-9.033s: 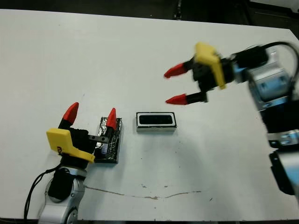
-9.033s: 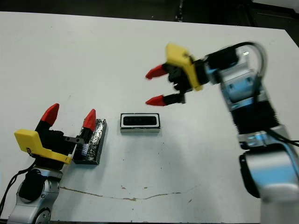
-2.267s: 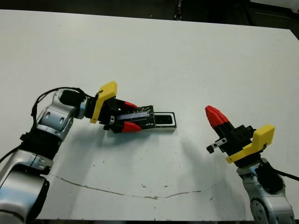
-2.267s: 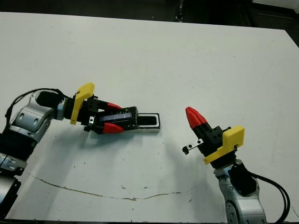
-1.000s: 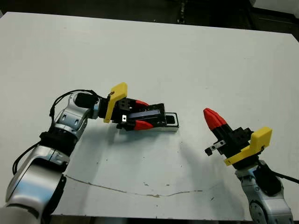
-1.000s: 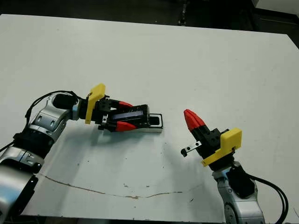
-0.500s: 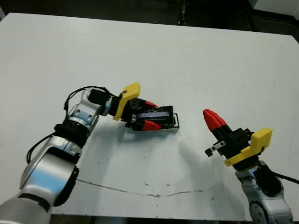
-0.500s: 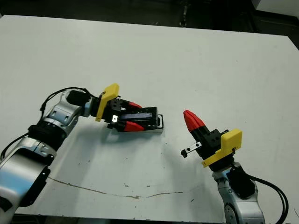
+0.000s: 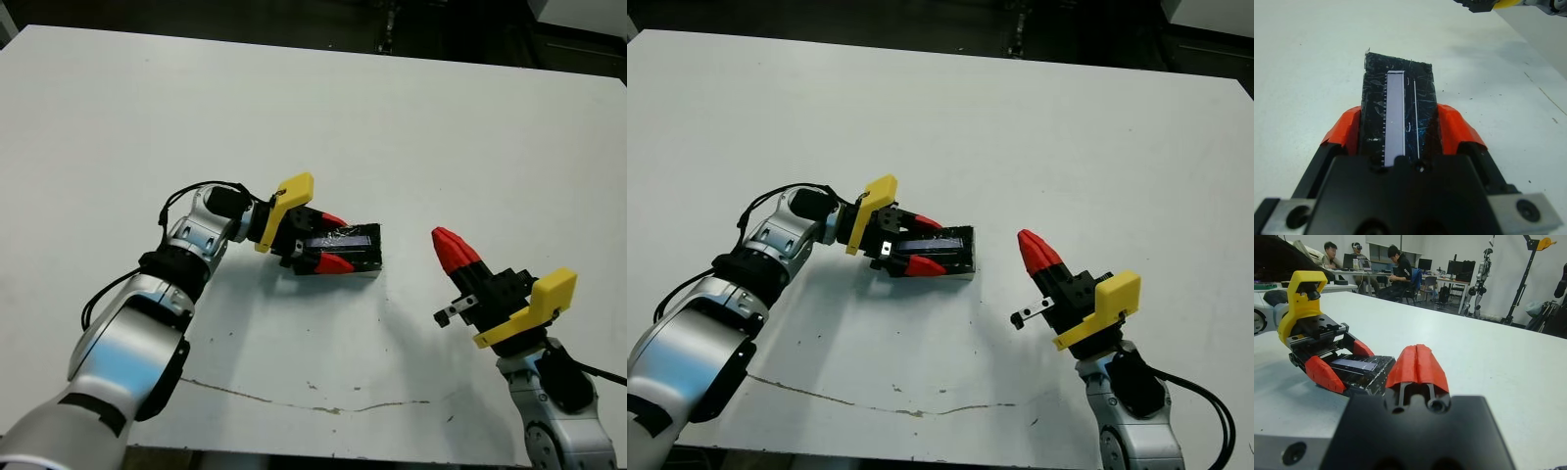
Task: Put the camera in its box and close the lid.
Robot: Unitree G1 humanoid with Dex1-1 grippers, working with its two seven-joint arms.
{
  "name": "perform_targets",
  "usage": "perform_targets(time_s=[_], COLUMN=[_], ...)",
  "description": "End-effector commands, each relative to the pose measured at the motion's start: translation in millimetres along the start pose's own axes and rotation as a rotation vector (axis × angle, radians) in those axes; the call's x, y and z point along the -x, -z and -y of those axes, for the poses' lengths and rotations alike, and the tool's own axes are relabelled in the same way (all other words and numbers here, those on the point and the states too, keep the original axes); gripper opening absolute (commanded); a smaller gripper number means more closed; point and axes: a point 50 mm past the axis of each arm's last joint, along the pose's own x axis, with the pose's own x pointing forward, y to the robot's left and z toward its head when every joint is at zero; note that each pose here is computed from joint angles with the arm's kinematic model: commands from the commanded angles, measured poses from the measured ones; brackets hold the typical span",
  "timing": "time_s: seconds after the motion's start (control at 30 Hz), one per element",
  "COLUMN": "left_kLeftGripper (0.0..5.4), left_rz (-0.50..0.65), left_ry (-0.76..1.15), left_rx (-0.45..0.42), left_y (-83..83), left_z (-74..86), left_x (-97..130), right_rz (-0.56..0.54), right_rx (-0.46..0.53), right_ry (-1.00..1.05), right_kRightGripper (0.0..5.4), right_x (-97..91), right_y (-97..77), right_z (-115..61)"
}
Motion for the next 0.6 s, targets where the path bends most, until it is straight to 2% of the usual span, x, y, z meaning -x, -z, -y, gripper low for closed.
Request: perform_targets(time_s=[0.03,0.3,0.47,0.53,0.6], left_kLeftGripper=[3.11,3.11,3.11,3.11,3.50], left_rz=[0.017,0.042,-0.043,-0.076,-0.110], left_ry=[0.153,0.178,0.154,0.115,0.087], left_rx=[0.054,0.012,-0.027,-0.016,0.014], left_y=[14.6,12.7,13.8,16.7,19.6], left_z=[25.9,29.4,27.8,27.2,26.6], left_x=[-54.5,-62.8,-63.4,-64.8,-66.8], right_rz=[0.008,0.008,0.003,0.002,0.002], right_rx=[0.003,0.002,0.011,0.006,-0.007], right_ry=[0.017,0.015,0.023,0.022,0.017], right_kRightGripper=[0.00,0.00,0.00,0.00,0.00], right_x=[3.5,3.7,4.2,4.4,4.2], right_y=[-1.2,-0.7,-0.7,-0.6,-0.2], right_z=[2.4,2.7,2.5,2.4,2.6])
